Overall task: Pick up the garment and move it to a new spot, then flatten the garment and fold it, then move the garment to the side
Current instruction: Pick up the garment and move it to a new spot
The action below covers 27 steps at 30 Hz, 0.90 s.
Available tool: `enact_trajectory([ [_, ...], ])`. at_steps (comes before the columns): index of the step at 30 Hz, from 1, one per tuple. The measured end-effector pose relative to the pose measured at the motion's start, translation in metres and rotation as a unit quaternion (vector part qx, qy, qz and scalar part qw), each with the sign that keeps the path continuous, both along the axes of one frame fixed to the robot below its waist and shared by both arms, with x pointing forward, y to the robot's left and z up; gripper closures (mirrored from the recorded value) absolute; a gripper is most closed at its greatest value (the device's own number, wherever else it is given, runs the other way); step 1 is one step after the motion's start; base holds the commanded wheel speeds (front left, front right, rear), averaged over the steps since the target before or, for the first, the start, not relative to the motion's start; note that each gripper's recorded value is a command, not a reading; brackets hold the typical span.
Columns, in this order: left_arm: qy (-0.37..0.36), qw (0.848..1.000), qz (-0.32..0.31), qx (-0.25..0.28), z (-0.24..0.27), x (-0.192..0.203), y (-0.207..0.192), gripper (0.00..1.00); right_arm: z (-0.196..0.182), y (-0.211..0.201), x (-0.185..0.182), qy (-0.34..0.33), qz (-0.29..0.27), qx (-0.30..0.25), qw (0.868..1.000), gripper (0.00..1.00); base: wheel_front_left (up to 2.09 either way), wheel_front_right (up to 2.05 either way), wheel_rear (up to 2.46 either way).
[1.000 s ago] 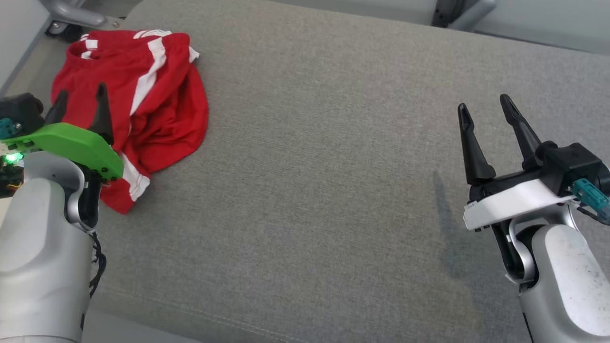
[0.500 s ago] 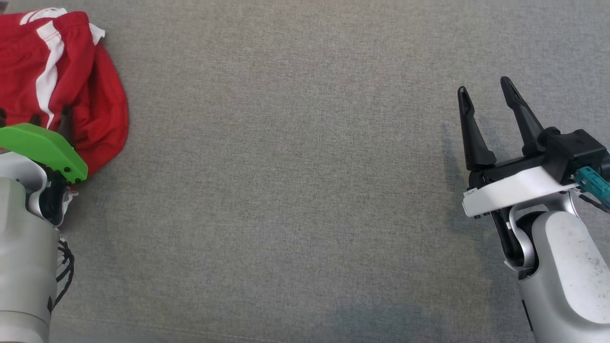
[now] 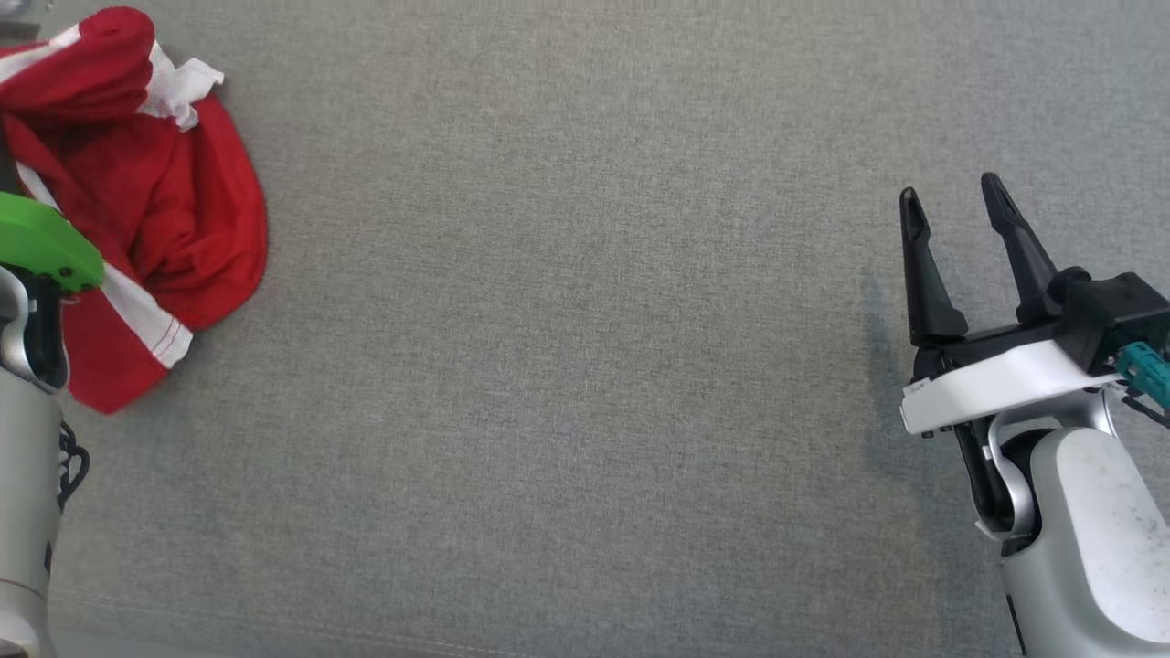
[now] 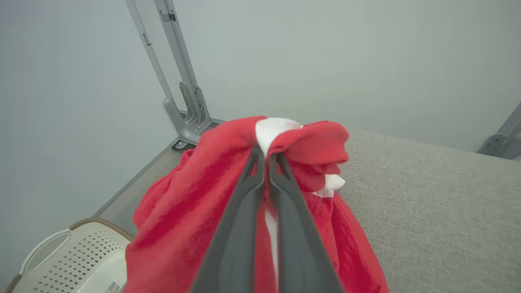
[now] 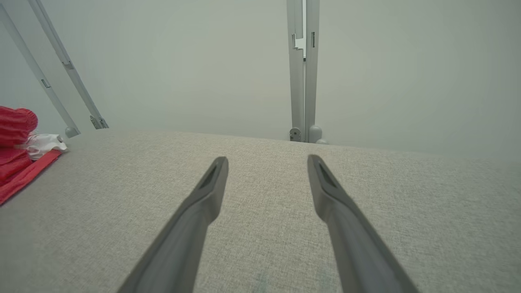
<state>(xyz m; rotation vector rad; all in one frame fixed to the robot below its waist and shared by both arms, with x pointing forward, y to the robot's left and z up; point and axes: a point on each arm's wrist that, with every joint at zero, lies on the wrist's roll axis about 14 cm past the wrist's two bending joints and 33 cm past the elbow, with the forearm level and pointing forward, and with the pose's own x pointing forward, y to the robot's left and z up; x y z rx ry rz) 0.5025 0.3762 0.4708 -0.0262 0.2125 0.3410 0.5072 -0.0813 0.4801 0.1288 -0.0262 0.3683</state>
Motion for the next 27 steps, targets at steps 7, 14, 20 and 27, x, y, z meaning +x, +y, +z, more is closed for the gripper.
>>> enact_trajectory([
  [7, -0.105, 0.993, -0.02, 0.051, 0.077, -0.001, -0.008, 1.0, 0.022, 0.002, -0.017, -0.019, -0.003, 0.009, 1.0, 0.0, 0.0, 0.0, 0.0],
  [14, -0.203, 0.975, -0.055, 0.077, 0.135, -0.029, -0.045, 1.0, 0.048, -0.005, -0.038, -0.044, -0.016, 0.016, 0.999, 0.0, 0.0, 0.0, 0.0],
  [20, -0.253, 0.962, -0.082, 0.063, 0.163, -0.057, -0.093, 1.0, 0.065, -0.025, -0.053, -0.062, -0.046, 0.019, 0.997, 0.0, 0.0, 0.0, 0.0],
  [27, -0.276, 0.942, -0.188, 0.032, 0.171, -0.059, -0.182, 1.0, 0.078, -0.069, -0.067, -0.078, -0.106, 0.015, 0.991, 0.0, 0.0, 0.0, 0.0],
])
